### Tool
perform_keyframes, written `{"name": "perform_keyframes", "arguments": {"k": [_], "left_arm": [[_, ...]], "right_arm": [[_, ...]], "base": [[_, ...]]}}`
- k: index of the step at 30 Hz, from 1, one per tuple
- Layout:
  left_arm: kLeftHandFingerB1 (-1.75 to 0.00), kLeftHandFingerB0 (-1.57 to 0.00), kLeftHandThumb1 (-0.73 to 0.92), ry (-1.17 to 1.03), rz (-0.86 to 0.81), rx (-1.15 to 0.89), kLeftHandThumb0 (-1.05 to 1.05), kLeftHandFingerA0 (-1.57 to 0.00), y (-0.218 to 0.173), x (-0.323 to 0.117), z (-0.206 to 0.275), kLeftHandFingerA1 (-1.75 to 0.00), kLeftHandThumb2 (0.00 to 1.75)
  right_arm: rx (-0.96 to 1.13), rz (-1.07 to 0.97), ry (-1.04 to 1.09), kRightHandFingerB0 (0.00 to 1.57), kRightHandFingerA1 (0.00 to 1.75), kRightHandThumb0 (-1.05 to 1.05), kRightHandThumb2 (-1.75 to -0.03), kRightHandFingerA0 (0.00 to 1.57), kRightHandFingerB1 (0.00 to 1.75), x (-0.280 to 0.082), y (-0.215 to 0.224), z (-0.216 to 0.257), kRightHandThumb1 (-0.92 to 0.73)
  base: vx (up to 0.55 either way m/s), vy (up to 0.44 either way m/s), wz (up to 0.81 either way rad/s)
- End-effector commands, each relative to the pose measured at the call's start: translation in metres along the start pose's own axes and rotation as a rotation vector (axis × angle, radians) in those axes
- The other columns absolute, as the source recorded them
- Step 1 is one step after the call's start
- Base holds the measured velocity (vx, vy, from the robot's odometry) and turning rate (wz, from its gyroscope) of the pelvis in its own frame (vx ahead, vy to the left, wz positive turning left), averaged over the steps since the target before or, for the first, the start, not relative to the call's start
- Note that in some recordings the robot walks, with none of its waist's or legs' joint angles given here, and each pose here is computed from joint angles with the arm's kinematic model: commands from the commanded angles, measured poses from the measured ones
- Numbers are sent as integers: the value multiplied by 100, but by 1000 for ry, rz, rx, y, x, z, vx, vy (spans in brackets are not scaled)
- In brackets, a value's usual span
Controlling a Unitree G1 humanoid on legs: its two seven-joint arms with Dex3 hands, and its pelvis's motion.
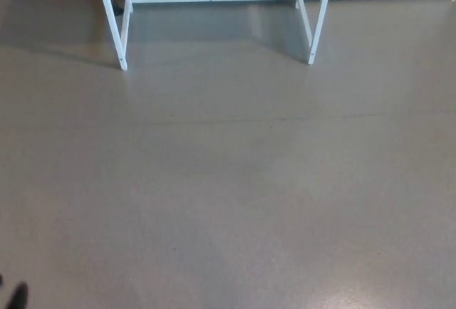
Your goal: The robot walk up to a desk on which a bottle is kept on the left hand side and a container is kept on the right hand side. The robot uses its left hand to pick up the bottle and places it in the container.
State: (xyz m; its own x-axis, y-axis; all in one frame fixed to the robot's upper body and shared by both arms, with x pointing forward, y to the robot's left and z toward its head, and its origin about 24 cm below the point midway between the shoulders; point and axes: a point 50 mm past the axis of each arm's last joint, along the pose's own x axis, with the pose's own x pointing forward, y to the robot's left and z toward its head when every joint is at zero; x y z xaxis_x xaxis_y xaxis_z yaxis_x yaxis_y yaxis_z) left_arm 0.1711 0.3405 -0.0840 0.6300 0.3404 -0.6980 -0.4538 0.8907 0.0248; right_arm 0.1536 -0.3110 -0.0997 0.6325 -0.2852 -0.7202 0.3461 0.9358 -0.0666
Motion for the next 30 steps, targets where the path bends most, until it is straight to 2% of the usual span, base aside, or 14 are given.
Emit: {"name": "perform_keyframes", "arguments": {"k": [1,2,4,5,7,9,11,15,19,20,26,27,29,30], "left_arm": [[-47,-20,18,-120,-123,-540,-75,-21,10,3,33,-47,119],[-40,-23,12,-121,-127,-540,-75,-22,10,3,33,-40,124],[-45,-18,15,-121,-136,-547,-75,-18,10,3,33,-45,116],[-46,-19,13,-121,-137,-548,-76,-19,10,3,33,-45,115],[-41,-25,6,-122,-135,-554,-74,-24,10,3,34,-40,124],[-46,-20,15,-125,-141,-562,-76,-20,10,3,34,-45,118],[-39,-22,12,-130,-156,-560,-74,-22,10,3,34,-38,128],[-44,-15,24,-136,-158,-566,-77,-19,8,4,37,-47,120],[-36,-20,11,-137,-179,-578,-79,-23,7,4,38,-38,126],[-42,-17,18,-138,-183,-579,-82,-20,6,4,38,-44,123],[-37,-20,8,-142,-199,-560,-85,-24,5,4,39,-39,140],[-38,-19,9,-142,-197,-561,-88,-23,5,4,39,-41,135],[-34,-18,4,-138,-200,-564,-84,-22,5,4,39,-37,147],[-35,-18,13,-135,-197,-565,-84,-21,5,4,39,-39,140]], "right_arm": [[493,111,-157,39,57,-52,-71,47,50,3,-11,32,-30],[494,111,-157,41,49,-50,-53,53,39,2,-11,31,-38],[501,113,-156,36,57,-53,-70,49,48,2,-11,31,-29],[503,113,-156,41,49,-50,-53,54,39,2,-11,31,-37],[504,113,-156,35,57,-54,-71,49,48,2,-11,30,-30],[510,116,-156,41,49,-49,-53,53,40,2,-12,29,-38],[515,115,-155,37,56,-52,-71,45,49,2,-13,29,-31],[515,116,-154,36,56,-55,-71,47,49,1,-14,27,-30],[515,121,-155,41,48,-52,-53,51,40,0,-15,24,-39],[515,122,-153,33,57,-56,-73,47,48,0,-15,24,-31],[528,121,-150,35,57,-54,-72,47,48,0,-15,22,-31],[524,117,-148,40,48,-51,-54,52,38,0,-15,22,-39],[524,116,-147,39,48,-50,-53,51,37,0,-15,23,-41],[525,121,-146,31,57,-55,-74,45,48,0,-15,21,-33]], "base": [[136,-153,11],[150,-202,10],[202,-276,18],[111,-318,12],[224,-502,28],[247,-311,-3],[268,-131,-8],[175,-51,-8],[284,52,-14],[341,271,-32],[438,373,-8],[389,154,10],[372,73,8],[368,-15,15]]}}
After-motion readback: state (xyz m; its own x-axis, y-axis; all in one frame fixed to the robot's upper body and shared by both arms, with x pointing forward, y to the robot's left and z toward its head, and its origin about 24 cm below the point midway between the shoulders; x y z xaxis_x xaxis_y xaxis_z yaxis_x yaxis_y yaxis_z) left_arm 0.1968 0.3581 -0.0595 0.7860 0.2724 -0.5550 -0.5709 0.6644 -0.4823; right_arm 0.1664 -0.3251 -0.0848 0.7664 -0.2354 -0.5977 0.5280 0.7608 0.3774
